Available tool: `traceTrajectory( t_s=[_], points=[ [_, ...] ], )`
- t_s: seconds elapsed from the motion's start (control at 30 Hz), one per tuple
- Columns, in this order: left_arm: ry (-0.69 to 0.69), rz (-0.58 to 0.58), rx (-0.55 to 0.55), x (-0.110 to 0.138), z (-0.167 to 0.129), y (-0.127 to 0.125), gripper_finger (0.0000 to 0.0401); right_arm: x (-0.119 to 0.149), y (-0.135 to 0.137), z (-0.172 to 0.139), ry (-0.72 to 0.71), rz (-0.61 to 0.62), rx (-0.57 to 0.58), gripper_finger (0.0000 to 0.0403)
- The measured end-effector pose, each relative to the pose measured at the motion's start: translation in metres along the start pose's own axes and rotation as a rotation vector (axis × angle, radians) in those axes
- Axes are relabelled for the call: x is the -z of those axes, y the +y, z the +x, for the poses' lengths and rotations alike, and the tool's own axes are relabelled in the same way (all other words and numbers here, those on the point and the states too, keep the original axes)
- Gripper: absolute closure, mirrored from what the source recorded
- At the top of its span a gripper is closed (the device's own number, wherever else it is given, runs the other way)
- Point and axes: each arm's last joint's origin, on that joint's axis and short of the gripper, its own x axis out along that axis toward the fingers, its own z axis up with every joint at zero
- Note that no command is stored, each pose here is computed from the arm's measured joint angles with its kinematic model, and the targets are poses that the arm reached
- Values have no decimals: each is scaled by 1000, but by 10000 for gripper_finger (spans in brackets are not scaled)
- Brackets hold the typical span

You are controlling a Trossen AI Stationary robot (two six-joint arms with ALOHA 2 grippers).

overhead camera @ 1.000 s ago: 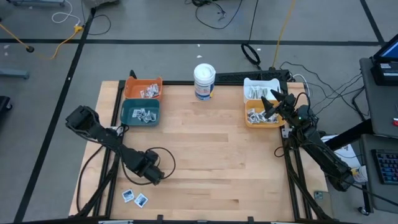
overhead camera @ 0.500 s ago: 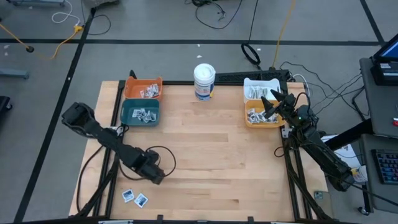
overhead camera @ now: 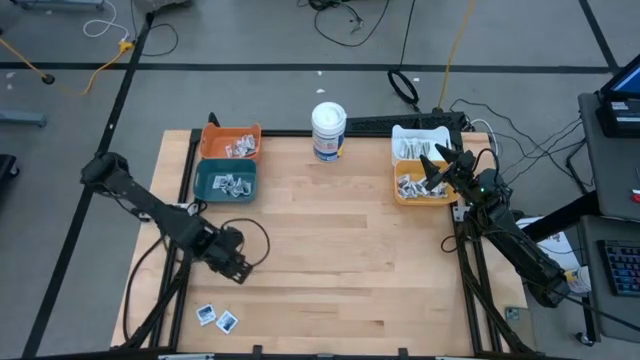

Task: Pick & Place First Aid Supplies
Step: Put the blue pad into the blue bin

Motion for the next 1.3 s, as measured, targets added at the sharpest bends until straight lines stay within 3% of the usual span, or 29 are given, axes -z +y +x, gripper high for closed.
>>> traceTrajectory(
  t_s=[0.27,0.57,0.83,1.1,1.3],
  points=[
    [-31,2,37,-5,-28,21,393,0,0,0,0,0,0,66],
    [-134,-89,56,-68,-45,39,394,0,0,0,0,0,0,66],
    [-173,-196,68,-123,-59,74,398,0,0,0,0,0,0,66],
    [-225,-298,15,-157,-79,119,398,0,0,0,0,0,0,66],
    [-198,-335,-33,-171,-78,142,398,0,0,0,0,0,0,66]
  ],
)
